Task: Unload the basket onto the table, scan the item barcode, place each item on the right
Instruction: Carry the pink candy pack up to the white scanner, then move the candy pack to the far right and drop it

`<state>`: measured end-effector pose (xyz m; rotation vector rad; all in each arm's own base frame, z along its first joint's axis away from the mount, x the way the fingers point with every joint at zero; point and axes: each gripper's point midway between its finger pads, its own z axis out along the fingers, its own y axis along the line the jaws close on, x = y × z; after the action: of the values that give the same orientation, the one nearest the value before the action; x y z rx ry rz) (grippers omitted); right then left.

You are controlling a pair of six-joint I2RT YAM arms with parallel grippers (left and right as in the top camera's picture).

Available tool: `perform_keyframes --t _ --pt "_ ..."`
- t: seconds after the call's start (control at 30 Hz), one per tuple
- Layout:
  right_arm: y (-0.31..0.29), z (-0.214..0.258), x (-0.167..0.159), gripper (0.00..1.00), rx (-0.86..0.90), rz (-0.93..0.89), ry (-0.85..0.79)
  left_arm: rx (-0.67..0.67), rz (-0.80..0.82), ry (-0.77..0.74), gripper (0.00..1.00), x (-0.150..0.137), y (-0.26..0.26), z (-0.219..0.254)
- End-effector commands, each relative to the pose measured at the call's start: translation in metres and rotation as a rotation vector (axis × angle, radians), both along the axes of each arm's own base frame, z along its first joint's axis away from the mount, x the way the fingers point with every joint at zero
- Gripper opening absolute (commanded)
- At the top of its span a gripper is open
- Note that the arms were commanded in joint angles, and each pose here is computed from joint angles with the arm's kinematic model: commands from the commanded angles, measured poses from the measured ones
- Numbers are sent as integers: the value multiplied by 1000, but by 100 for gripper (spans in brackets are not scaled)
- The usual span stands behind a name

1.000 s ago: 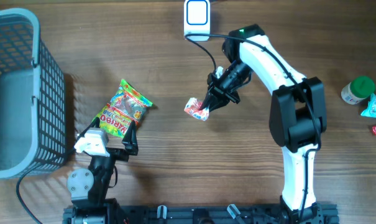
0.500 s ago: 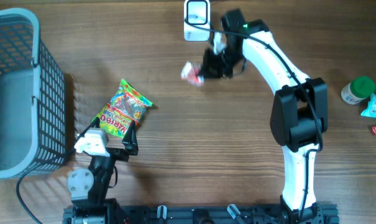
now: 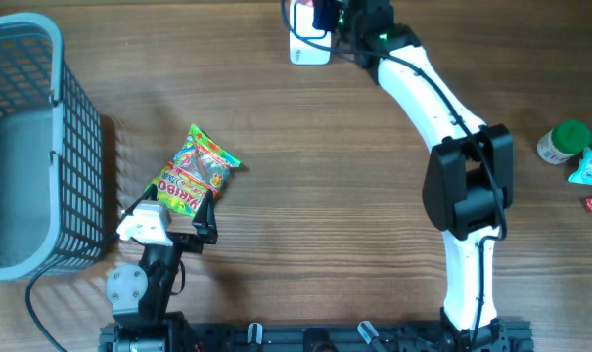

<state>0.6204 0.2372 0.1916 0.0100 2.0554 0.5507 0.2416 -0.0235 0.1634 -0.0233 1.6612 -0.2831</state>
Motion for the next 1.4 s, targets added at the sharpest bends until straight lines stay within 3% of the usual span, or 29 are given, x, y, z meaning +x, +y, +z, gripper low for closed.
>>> perform_keyframes --t 0.0,0.2,0.37,0.53,0.77,0.97,1.07,1.2,1.37 --pt "-10 -23 20 4 -141 -135 -78 1 14 8 100 1 3 -4" --pt "-16 -80 35 5 -162 -200 -68 1 14 8 100 1 3 -4" --pt "-23 -97 35 5 -197 -240 -47 2 14 8 100 1 3 -4" --pt "-32 -65 36 4 -203 -305 -101 1 14 8 100 1 3 -4" --pt "-51 17 16 4 -250 -341 -134 1 14 8 100 1 3 -4" --pt "-144 69 -32 4 -496 -672 -64 1 14 8 100 1 3 -4" --pt "-205 74 -56 4 -745 -823 18 1 14 8 100 1 3 -4" --pt "-275 48 -75 4 -882 -915 184 2 14 8 100 1 3 -4" --pt "-362 -11 -94 4 -846 -994 379 1 14 8 100 1 3 -4"
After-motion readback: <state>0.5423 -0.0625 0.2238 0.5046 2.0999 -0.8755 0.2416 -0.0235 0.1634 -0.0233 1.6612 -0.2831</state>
